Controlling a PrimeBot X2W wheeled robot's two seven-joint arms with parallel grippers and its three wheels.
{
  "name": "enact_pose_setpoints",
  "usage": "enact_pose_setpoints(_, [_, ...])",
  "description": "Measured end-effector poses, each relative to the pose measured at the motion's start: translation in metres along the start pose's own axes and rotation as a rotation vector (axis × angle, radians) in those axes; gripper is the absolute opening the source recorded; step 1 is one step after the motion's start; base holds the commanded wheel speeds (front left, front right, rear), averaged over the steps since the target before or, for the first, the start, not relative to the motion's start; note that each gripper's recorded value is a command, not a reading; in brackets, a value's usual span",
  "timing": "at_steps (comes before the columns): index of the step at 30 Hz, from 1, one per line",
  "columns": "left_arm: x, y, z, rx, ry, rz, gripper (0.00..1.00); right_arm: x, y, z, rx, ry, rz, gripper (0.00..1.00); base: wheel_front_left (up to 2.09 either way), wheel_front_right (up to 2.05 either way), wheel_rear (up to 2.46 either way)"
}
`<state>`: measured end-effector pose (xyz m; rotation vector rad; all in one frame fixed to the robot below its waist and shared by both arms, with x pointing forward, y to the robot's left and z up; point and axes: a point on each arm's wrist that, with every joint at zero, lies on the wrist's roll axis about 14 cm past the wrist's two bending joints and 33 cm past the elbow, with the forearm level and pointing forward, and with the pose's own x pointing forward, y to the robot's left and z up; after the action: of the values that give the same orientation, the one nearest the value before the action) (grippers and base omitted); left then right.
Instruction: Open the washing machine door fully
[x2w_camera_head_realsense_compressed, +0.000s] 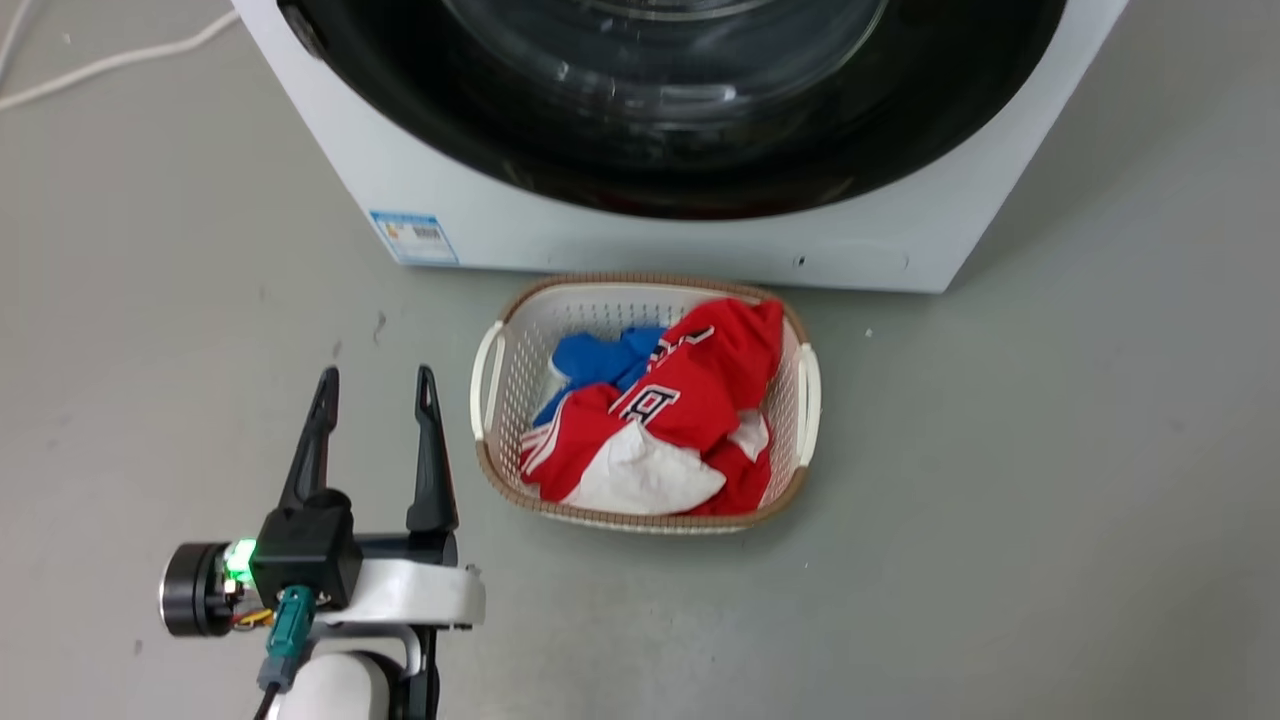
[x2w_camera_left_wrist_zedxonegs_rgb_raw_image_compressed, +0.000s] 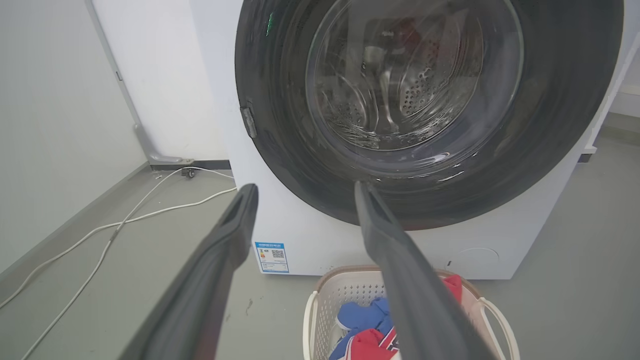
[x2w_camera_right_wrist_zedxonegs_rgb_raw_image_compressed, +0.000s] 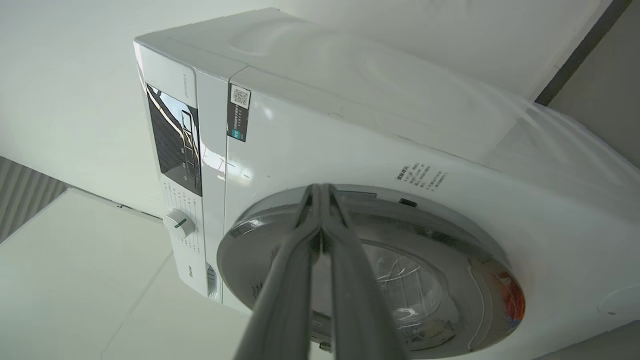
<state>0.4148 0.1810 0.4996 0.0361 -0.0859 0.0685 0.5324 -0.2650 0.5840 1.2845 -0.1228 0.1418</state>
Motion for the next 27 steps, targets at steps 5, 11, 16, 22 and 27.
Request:
enact_pose_setpoints(5, [0.018,-0.002,-0.015,0.008,0.019,-0.005,1.00,0.046,-0.007,-0.017,-0.065,0.105,0.005,0.00,0.00,0.00,0.00])
enact_pose_setpoints(11, [0.034,-0.004,-0.037,0.015,0.056,-0.010,1.00,0.087,-0.029,-0.044,-0.121,0.224,-0.022,0.00,0.00,0.00,0.00])
enact_pose_setpoints(16, [0.041,-0.004,-0.053,0.015,0.085,-0.007,1.00,0.112,-0.045,-0.071,-0.188,0.343,-0.039,0.00,0.00,0.00,0.00])
enact_pose_setpoints(22, [0.044,-0.001,-0.069,0.019,0.118,0.003,1.00,0.134,-0.060,-0.099,-0.248,0.444,-0.056,0.00,0.00,0.00,0.00])
enact_pose_setpoints(27, [0.046,0.002,-0.076,0.023,0.133,0.013,1.00,0.145,-0.073,-0.122,-0.277,0.527,-0.073,0.00,0.00,0.00,0.00])
